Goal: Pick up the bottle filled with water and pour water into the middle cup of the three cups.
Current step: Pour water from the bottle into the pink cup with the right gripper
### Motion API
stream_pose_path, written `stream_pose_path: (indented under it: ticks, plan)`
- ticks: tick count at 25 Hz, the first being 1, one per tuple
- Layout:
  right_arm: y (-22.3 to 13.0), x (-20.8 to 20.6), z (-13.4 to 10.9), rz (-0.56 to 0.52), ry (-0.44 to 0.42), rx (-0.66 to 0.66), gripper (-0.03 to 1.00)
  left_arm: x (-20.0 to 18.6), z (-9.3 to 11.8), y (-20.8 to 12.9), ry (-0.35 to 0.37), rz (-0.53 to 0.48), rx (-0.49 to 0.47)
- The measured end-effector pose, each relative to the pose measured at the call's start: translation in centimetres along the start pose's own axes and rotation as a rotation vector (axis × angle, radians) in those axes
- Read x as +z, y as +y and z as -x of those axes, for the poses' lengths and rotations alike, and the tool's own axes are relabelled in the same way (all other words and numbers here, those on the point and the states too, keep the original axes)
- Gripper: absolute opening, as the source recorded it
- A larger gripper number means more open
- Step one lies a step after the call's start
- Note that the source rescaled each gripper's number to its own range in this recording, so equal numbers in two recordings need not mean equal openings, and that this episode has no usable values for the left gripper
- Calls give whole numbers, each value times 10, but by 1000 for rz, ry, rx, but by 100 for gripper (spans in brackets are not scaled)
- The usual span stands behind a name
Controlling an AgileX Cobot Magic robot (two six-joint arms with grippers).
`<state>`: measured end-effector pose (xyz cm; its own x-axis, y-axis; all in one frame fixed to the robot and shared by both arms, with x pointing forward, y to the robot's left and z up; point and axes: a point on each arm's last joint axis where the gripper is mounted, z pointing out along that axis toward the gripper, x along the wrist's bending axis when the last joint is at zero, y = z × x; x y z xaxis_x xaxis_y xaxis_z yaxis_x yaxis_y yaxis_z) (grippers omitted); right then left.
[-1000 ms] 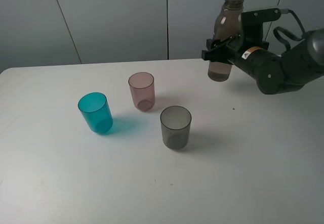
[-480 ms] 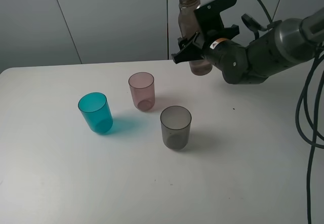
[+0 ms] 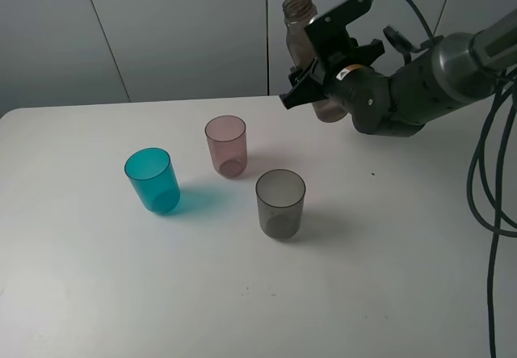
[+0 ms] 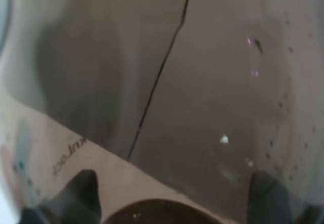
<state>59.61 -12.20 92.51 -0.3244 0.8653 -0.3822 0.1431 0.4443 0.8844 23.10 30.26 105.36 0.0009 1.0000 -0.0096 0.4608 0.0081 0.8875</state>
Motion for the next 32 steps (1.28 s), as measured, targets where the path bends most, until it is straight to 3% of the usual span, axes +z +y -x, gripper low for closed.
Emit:
stream_pose_path:
  ticks: [4, 11, 24, 32]
  plan:
    - [-8, 5, -8, 23, 36, -173, 0, 0, 0, 0, 0, 0, 0]
    - [-27, 21, -20, -15, 66, -304, 0, 0, 0, 0, 0, 0, 0]
    - [-29, 28, -27, -2, 80, -726, 0, 0, 0, 0, 0, 0, 0]
    - [-22, 25, -42, 37, 99, -849, 0, 0, 0, 0, 0, 0, 0]
